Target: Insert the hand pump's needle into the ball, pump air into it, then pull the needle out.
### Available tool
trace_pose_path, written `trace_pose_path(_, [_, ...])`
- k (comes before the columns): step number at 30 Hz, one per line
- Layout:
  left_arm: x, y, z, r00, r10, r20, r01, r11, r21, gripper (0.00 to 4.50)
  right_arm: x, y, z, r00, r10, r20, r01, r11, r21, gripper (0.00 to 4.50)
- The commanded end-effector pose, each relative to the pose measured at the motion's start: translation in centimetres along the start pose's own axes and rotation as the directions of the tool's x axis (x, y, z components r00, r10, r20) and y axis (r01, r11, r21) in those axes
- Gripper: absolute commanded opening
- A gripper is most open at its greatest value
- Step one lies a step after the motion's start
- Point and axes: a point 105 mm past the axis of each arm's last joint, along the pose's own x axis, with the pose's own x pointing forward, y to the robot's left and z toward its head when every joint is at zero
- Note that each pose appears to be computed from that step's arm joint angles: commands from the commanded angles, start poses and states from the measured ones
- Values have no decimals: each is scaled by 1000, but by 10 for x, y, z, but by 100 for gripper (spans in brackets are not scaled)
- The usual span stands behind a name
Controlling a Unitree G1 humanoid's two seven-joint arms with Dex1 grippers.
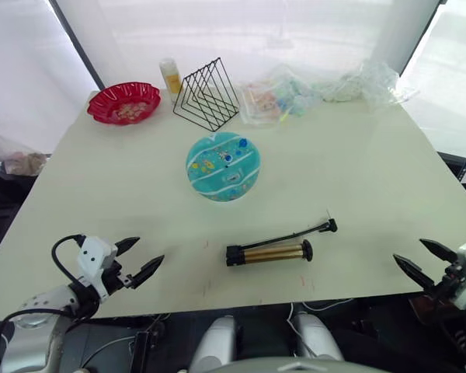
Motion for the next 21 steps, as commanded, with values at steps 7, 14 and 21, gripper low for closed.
trace_pose_path(7, [2,2,5,1000,-15,21,15,1000,6,444,1,-8,18,999,-20,50,23,998,-59,450])
trace_pose_path(14, [6,-5,9,997,-74,20,74,997,22,444,3,-9,21,997,-9,70,12,999,-51,450])
trace_pose_path(21, [31,-39,33,946,-323,-17,324,943,82,444,1,13,33,981,176,84,-162,975,-152,450])
